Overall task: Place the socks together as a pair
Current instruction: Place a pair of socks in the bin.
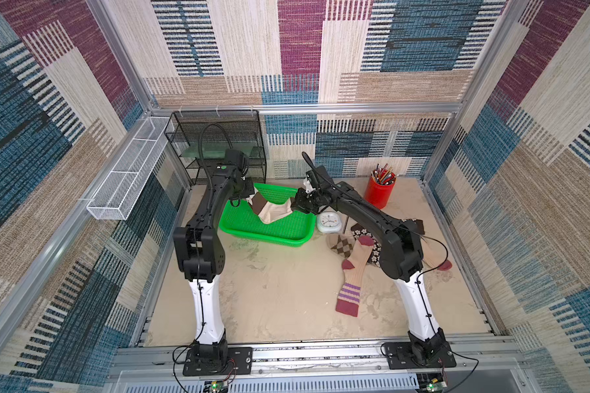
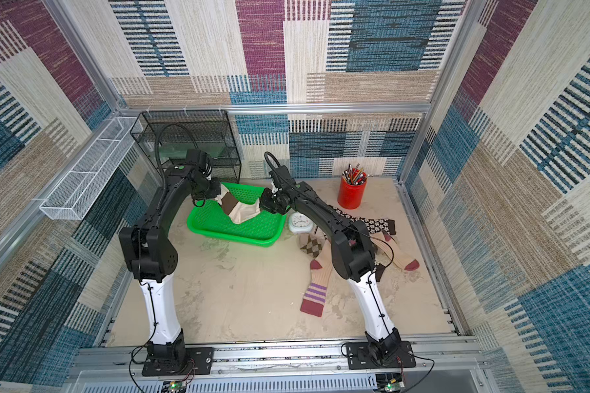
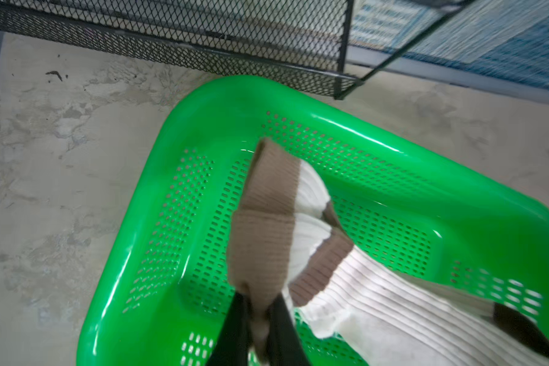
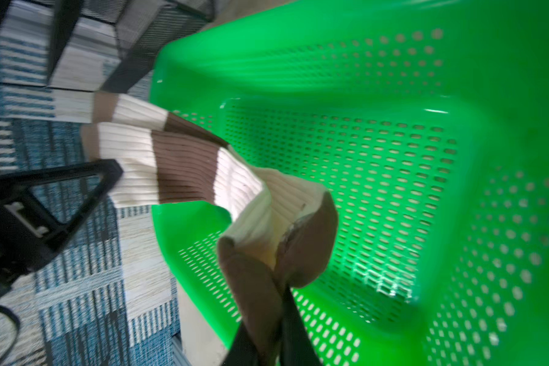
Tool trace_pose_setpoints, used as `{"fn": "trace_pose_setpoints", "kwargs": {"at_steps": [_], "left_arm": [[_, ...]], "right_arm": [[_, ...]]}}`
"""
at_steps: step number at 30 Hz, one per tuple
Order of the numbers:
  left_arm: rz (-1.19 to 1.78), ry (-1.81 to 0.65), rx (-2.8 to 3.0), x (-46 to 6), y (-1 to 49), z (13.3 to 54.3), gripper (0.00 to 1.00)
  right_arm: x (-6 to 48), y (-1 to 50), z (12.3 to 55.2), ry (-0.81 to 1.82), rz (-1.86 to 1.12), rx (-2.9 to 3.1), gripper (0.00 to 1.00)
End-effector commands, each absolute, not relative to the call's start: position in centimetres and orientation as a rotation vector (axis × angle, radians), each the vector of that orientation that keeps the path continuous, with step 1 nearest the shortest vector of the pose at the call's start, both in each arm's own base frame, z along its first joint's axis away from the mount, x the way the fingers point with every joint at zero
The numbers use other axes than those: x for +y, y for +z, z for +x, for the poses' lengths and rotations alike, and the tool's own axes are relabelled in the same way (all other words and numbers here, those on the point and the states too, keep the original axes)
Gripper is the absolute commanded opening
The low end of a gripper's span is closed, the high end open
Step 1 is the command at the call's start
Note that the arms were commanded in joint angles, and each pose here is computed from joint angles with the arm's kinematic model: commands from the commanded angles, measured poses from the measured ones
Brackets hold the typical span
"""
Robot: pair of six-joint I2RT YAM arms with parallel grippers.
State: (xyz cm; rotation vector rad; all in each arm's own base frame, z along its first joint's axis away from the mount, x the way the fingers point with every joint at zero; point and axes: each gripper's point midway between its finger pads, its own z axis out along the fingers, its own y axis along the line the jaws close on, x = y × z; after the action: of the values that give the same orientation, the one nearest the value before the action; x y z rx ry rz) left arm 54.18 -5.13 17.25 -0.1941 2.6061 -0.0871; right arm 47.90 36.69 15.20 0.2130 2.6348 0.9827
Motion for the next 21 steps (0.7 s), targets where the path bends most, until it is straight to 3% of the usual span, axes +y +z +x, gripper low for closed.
{"fn": "trace_pose_setpoints", "kwargs": {"at_steps": [1, 2, 3, 4, 5, 10, 13, 18, 21], "left_arm": [[-0.164, -0.022, 2.653, -4.4, 17.0, 53.7, 0.43], [-0.172, -0.021, 2.639, -4.3, 17.5, 53.8, 0.52], [-0.184, -0.007, 2.619, -4.0, 18.4, 53.9, 0.71], [-0.199, 0.014, 2.596, -3.6, 19.4, 53.9, 0.97], [-0.217, 0.026, 2.576, -3.2, 20.3, 53.9, 1.0], [-0.225, -0.015, 2.527, -3.0, 26.1, 52.2, 1.0], [-0.149, -0.059, 2.481, -5.1, 30.3, 49.5, 1.0], [0.036, -0.309, 2.466, -12.6, 33.2, 42.5, 1.0], [0.031, -0.529, 2.457, -15.9, 31.9, 37.9, 1.0]], "right_arm": [[35.2, 16.0, 47.9, 0.896, 0.199, 2.65, 0.59], [34.7, 16.8, 47.9, 0.893, 0.19, 2.638, 0.62], [34.3, 17.8, 47.7, 0.892, 0.184, 2.626, 0.65], [33.6, 18.8, 47.5, 0.891, 0.19, 2.615, 0.67], [33.0, 19.6, 47.3, 0.889, 0.193, 2.609, 0.68], [28.5, 23.7, 44.3, 0.771, 0.16, 2.581, 0.71], [24.5, 23.9, 40.2, 0.695, 0.142, 2.601, 0.71], [16.1, 18.1, 31.4, 0.674, 0.268, 2.665, 0.71], [15.5, 14.6, 27.1, 0.803, 0.219, 2.674, 0.69]]}}
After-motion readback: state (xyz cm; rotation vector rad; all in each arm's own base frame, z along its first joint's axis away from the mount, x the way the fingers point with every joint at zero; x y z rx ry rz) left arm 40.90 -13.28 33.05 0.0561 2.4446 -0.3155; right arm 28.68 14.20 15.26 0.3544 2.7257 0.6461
